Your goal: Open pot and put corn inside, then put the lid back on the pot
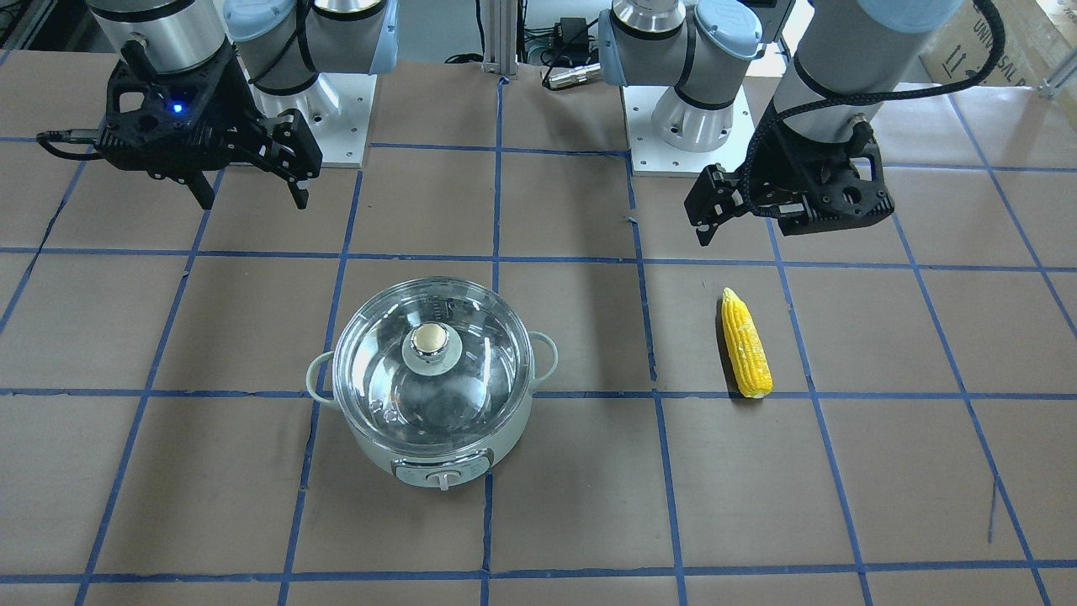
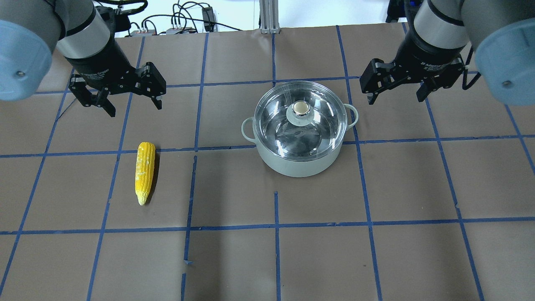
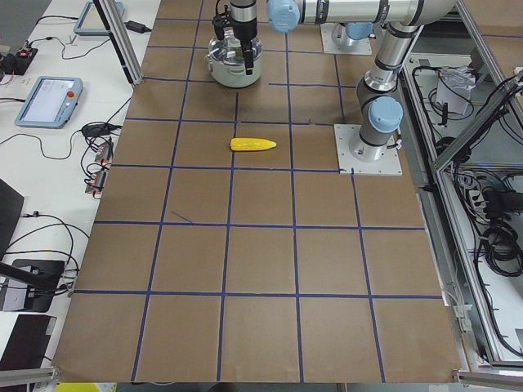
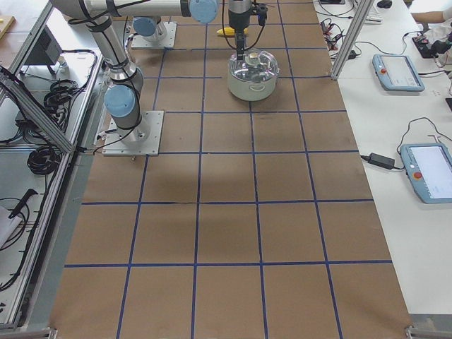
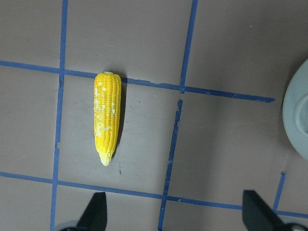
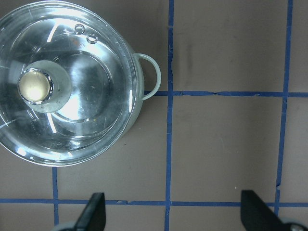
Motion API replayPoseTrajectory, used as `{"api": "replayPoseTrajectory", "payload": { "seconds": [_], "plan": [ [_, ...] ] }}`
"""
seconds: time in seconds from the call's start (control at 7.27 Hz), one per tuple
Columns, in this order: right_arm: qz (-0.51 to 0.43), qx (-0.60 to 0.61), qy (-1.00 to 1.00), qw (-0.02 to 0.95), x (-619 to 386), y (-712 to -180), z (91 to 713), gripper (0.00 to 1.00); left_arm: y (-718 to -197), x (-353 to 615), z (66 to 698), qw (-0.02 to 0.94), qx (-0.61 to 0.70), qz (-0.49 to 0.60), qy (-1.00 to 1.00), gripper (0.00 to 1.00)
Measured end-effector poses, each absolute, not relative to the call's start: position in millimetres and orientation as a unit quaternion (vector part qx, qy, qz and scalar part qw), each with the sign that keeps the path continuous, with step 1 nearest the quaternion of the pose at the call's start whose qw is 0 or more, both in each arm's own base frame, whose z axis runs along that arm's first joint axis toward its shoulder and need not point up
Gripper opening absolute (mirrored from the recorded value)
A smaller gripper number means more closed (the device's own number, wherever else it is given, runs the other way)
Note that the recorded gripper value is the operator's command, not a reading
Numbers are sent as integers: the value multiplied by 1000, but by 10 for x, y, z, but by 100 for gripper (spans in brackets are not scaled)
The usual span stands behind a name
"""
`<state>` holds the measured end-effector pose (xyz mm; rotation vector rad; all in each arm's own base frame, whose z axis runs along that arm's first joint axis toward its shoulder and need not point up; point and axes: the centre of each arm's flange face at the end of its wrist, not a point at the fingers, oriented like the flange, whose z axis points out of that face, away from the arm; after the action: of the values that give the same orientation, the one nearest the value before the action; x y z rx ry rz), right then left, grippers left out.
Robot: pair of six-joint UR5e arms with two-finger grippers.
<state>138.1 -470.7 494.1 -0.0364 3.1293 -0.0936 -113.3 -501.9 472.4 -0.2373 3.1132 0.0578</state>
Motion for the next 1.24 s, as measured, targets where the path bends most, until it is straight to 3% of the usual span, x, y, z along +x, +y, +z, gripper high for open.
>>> {"api": "replayPoseTrajectory", "payload": {
  "seconds": [1.24],
  "plan": [
    [-23,-8,1000,6,1382,-4698,4899,100,-5063,-1112,4622,10,-76,16,997,100]
  ]
}}
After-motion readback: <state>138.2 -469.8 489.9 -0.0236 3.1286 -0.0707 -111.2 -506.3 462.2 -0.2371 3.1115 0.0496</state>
